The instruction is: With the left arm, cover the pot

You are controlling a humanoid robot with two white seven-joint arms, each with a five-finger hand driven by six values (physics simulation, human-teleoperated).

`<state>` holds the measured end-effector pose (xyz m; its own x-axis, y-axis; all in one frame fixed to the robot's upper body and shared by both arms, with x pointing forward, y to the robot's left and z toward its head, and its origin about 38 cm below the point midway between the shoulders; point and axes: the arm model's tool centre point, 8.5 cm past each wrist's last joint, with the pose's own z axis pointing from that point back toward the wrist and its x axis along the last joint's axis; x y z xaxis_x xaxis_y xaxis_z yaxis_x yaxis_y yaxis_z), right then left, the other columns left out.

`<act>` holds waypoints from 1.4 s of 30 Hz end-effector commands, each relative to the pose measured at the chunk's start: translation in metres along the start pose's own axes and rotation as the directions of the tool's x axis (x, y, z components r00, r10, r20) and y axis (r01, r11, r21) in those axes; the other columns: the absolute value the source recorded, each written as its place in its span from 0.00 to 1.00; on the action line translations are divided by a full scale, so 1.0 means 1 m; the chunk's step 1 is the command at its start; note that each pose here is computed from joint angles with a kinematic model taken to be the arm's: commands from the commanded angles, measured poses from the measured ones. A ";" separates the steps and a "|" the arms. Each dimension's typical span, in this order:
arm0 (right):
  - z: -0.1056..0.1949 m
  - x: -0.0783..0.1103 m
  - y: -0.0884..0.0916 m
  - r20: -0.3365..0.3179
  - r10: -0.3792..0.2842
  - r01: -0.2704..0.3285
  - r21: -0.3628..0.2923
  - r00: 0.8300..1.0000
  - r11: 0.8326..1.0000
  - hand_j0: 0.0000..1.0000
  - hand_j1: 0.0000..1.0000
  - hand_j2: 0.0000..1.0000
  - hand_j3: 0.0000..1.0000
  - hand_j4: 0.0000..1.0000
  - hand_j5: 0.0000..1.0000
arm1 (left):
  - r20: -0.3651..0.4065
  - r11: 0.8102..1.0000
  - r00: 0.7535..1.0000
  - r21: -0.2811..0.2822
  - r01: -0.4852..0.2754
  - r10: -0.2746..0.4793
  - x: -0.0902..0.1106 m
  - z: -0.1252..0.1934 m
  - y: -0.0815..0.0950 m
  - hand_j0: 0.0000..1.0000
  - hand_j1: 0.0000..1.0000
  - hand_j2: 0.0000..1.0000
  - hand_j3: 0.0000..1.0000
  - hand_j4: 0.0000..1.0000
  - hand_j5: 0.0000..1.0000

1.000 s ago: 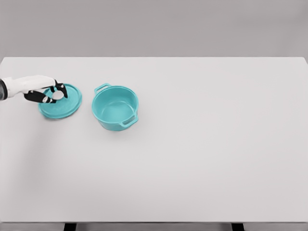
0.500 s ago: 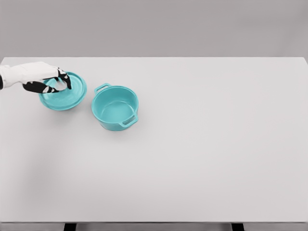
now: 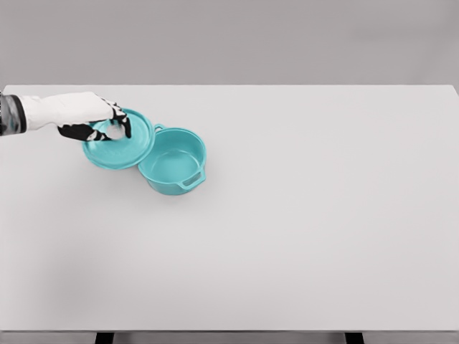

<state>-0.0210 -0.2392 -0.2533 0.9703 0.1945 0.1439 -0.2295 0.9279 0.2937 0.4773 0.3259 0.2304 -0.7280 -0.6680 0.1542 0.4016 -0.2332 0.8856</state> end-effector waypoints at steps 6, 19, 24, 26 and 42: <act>0.000 0.000 0.000 0.000 0.001 -0.001 0.000 1.000 1.000 1.00 1.00 1.00 1.00 1.00 1.00 | 0.045 1.000 0.999 0.011 -0.002 0.001 0.012 -0.016 0.003 0.51 0.51 0.51 0.51 0.51 0.51; 0.000 0.000 0.000 0.000 0.001 -0.001 0.000 1.000 1.000 1.00 1.00 1.00 1.00 1.00 1.00 | 0.115 1.000 0.993 0.017 -0.009 0.007 0.032 -0.051 0.005 0.51 0.51 0.51 0.51 0.51 0.51; 0.000 0.000 0.000 0.000 0.001 -0.001 0.000 1.000 1.000 1.00 1.00 1.00 1.00 1.00 1.00 | 0.125 1.000 0.992 0.013 -0.007 0.005 0.035 -0.056 0.004 0.52 0.52 0.52 0.52 0.52 0.52; 0.000 0.000 0.000 0.000 0.001 -0.001 0.000 1.000 1.000 1.00 1.00 1.00 1.00 1.00 1.00 | 0.137 1.000 0.991 0.014 -0.008 0.006 0.039 -0.061 0.004 0.52 0.52 0.52 0.52 0.52 0.52; 0.000 0.000 0.000 0.000 0.001 -0.001 0.000 1.000 1.000 1.00 1.00 1.00 1.00 1.00 1.00 | 0.149 1.000 0.989 0.010 -0.008 0.006 0.043 -0.067 0.002 0.52 0.52 0.52 0.52 0.52 0.52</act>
<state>-0.0210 -0.2392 -0.2533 0.9703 0.1945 0.1439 -0.2296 0.9279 0.2937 0.4840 0.2491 0.2098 -0.8029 -0.5552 0.2171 0.3978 -0.2277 0.8888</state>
